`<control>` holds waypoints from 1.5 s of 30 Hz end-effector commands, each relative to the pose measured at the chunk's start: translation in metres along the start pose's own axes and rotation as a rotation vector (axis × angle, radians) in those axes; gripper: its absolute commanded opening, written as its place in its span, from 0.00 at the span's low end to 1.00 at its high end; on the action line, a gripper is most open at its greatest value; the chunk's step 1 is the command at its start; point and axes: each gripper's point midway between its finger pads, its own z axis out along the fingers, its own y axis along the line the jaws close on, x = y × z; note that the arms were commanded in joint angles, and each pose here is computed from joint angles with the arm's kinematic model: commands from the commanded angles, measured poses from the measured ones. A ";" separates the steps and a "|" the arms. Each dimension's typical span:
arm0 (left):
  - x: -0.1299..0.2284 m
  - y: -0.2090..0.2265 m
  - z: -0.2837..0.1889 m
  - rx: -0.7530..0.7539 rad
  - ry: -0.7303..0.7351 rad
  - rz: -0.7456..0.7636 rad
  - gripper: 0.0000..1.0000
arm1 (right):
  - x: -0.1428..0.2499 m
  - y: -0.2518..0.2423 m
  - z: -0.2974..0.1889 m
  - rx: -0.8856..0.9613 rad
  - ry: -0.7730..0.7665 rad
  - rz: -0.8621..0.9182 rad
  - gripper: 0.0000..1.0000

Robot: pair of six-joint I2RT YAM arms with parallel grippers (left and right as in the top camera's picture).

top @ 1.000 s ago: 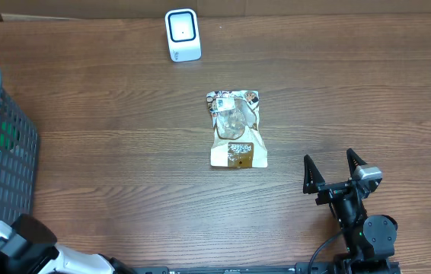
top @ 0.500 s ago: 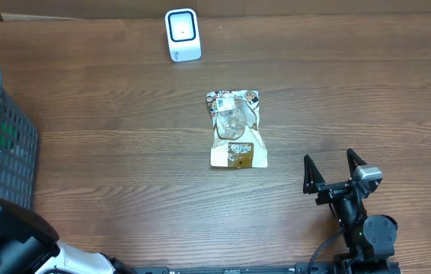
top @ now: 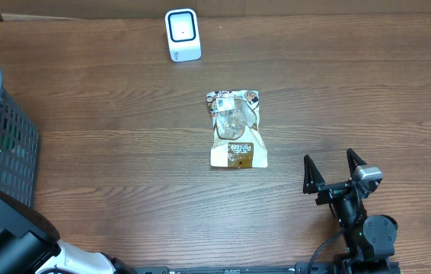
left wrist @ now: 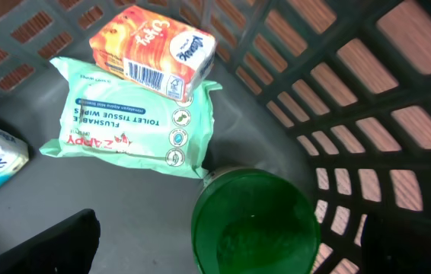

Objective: Scan the item barcode
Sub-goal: 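Release the bag and move the left gripper back into the basket, then grasp the green-lidded jar with the left gripper and lift it out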

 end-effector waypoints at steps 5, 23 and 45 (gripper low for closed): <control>0.022 -0.004 0.024 0.004 0.077 0.030 0.92 | 0.002 0.000 0.000 0.000 -0.001 0.002 1.00; 0.054 0.002 0.049 -0.016 0.211 0.020 0.39 | 0.002 0.000 0.000 0.000 -0.001 0.002 1.00; -0.050 -0.010 -0.129 -0.032 0.053 -0.082 0.27 | 0.002 0.000 0.000 0.000 -0.001 0.002 1.00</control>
